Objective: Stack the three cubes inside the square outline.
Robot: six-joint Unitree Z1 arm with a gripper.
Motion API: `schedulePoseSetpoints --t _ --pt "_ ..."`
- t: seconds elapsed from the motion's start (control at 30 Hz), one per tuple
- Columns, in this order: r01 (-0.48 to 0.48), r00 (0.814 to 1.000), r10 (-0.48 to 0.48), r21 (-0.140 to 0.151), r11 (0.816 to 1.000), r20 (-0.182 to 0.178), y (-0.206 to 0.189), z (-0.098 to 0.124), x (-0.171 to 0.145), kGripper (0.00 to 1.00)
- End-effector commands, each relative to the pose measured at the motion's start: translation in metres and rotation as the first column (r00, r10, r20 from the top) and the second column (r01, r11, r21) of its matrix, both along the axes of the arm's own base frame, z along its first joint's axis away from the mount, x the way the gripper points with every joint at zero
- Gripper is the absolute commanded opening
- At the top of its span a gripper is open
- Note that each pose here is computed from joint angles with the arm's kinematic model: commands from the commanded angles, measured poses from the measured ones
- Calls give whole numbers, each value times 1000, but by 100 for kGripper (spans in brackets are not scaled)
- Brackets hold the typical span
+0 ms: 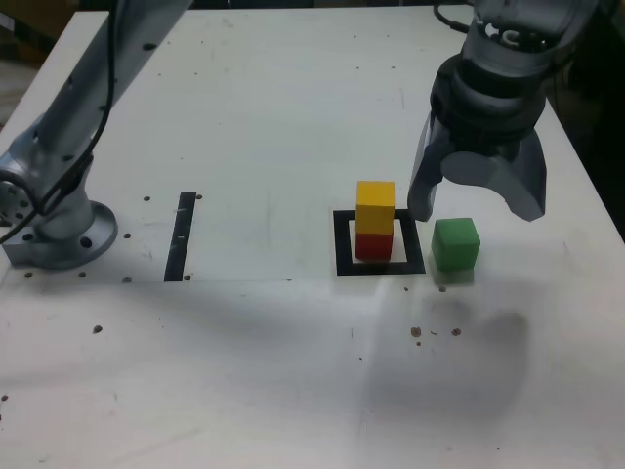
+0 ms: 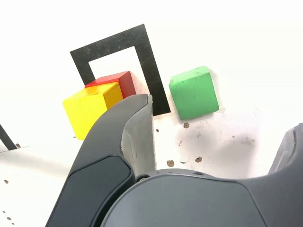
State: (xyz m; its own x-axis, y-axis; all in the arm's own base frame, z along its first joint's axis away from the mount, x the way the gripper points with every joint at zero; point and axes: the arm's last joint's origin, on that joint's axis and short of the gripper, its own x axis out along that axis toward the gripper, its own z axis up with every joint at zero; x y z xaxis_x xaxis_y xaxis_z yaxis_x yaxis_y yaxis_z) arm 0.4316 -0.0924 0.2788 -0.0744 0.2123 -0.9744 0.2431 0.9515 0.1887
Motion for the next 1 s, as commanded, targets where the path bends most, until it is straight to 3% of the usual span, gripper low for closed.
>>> schedulePoseSetpoints --t 0.0,0.27,0.67,0.83,0.97 --pt "-10 1000 10 2 1000 -22 3 -7 2 97" --pt "-28 998 27 -13 1000 -56 8 -28 11 97" --pt "-55 994 53 -13 998 -97 16 -55 22 93" --pt "-63 994 60 -29 998 -91 17 -61 26 87" --pt "-70 993 66 -33 997 -98 18 -64 26 73"
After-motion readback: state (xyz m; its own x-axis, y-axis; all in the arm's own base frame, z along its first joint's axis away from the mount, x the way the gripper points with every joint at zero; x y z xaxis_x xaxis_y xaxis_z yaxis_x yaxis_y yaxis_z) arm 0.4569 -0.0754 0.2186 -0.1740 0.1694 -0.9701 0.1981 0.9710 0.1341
